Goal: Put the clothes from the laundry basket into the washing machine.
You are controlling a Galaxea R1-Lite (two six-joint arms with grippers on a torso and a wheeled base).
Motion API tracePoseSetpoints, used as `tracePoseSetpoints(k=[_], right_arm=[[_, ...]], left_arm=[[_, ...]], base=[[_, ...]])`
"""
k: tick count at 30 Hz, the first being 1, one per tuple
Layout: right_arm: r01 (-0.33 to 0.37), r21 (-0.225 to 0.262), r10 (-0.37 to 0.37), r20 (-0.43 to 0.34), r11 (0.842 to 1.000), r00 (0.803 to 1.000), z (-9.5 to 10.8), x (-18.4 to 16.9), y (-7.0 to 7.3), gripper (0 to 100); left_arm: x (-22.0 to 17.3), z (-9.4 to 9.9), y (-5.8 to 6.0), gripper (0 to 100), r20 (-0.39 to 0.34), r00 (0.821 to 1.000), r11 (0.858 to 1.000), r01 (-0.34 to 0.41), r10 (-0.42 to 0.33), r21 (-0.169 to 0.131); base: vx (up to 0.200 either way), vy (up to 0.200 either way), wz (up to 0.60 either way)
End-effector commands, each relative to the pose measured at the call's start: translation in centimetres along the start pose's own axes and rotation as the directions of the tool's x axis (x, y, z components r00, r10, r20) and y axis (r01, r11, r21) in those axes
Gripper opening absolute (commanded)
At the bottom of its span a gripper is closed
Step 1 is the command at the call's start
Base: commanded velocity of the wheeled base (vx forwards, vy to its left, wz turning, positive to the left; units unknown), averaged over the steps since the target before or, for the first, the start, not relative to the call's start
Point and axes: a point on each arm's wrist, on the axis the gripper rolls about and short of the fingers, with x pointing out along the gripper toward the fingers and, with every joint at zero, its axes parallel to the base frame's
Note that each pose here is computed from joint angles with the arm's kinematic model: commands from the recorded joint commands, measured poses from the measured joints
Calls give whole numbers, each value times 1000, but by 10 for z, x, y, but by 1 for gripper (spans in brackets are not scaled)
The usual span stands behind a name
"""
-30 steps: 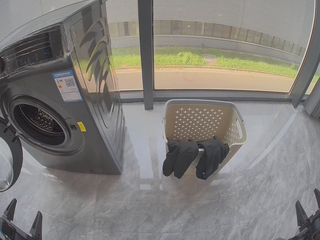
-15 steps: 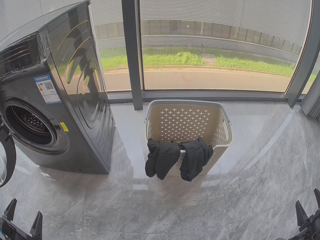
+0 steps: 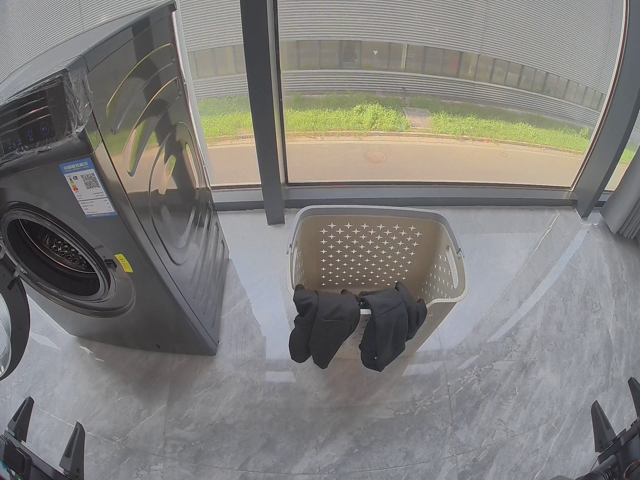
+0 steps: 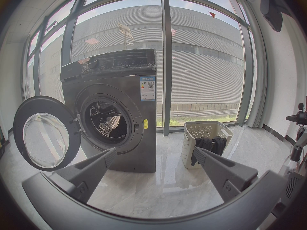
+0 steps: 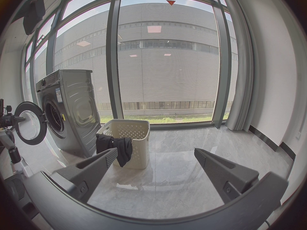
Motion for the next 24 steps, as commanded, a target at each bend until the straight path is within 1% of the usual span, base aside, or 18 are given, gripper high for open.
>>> tracePoseSetpoints(k=[1, 2, 4, 5, 6, 8, 10, 11, 12, 13, 14, 15, 16, 17, 18, 19, 22, 24], right_arm=[[-3, 9, 3, 37, 1000, 999, 0, -1, 0, 100], [-8, 7, 8, 98, 1000, 995, 11, -3, 0, 100], [-42, 1, 40, 233, 999, 972, 44, -16, 1, 100], [-67, -4, 66, 253, 998, 965, 59, -21, 1, 100], [-90, -6, 89, 229, 996, 969, 68, -21, 1, 100], [-170, -4, 169, 109, 985, 980, 79, -14, 1, 100], [-287, 10, 287, -16, 958, 958, 80, -1, 2, 100], [-295, 12, 296, -25, 955, 955, 80, 0, 2, 100], [-370, 38, 372, -124, 928, 920, 79, 15, 4, 100], [-422, 70, 426, -218, 904, 878, 77, 31, 8, 100], [-437, 83, 443, -252, 896, 860, 77, 38, 10, 100], [-461, 102, 469, -290, 882, 834, 78, 49, 13, 100], [-462, 105, 471, -296, 881, 831, 78, 51, 14, 100], [-498, 135, 512, -344, 857, 787, 78, 70, 21, 100], [-499, 138, 513, -351, 856, 783, 77, 72, 21, 100], [-514, 173, 536, -399, 841, 744, 74, 96, 31, 100], [-495, 219, 538, -445, 841, 716, 66, 126, 43, 100], [-482, 239, 535, -466, 843, 705, 58, 143, 49, 100]], left_arm=[[0, -5, 0, 100, 1, 1000, 1000, -2, 2, -2], [0, -5, 0, 100, 1, 1000, 1000, -2, 2, -1], [0, -5, 0, 100, 1, 1000, 1000, -2, 2, -1], [0, -5, 0, 100, 1, 1000, 1000, -2, 2, 4], [0, -5, 0, 100, 1, 1000, 1000, 0, 0, 7], [0, -5, 0, 100, 1, 1000, 1000, -2, 2, 7], [0, -5, 0, 100, 1, 1000, 1000, -2, 2, 8], [0, -5, 0, 100, 1, 1000, 1000, -2, 2, 8], [0, -5, 0, 100, 1, 1000, 1000, -2, 2, 8], [0, -5, 0, 100, 1, 1000, 1000, -2, 2, 8], [0, -5, 0, 100, 1, 1000, 1000, -2, 2, 7], [0, -5, 0, 100, 1, 1000, 1000, -2, 2, 8], [0, -5, 0, 100, 1, 1000, 1000, -2, 2, 7], [0, -5, 0, 100, 1, 1000, 1000, -2, 2, 8], [0, -5, 0, 100, 1, 1000, 1000, -2, 2, 8], [0, -5, 0, 100, 1, 1000, 1000, 0, 0, 7], [0, -5, 0, 100, 1, 1000, 1000, 0, 0, 7], [0, -5, 0, 100, 1, 1000, 1000, 0, 0, 7]], base=[[0, 0, 0], [0, 0, 0], [0, 0, 0], [0, 0, 0], [0, 0, 0], [0, 0, 0], [0, 0, 0], [0, 0, 0], [0, 0, 0], [0, 0, 0], [0, 0, 0], [0, 0, 0], [0, 0, 0], [0, 0, 0], [0, 0, 0], [0, 0, 0], [0, 0, 0], [0, 0, 0]])
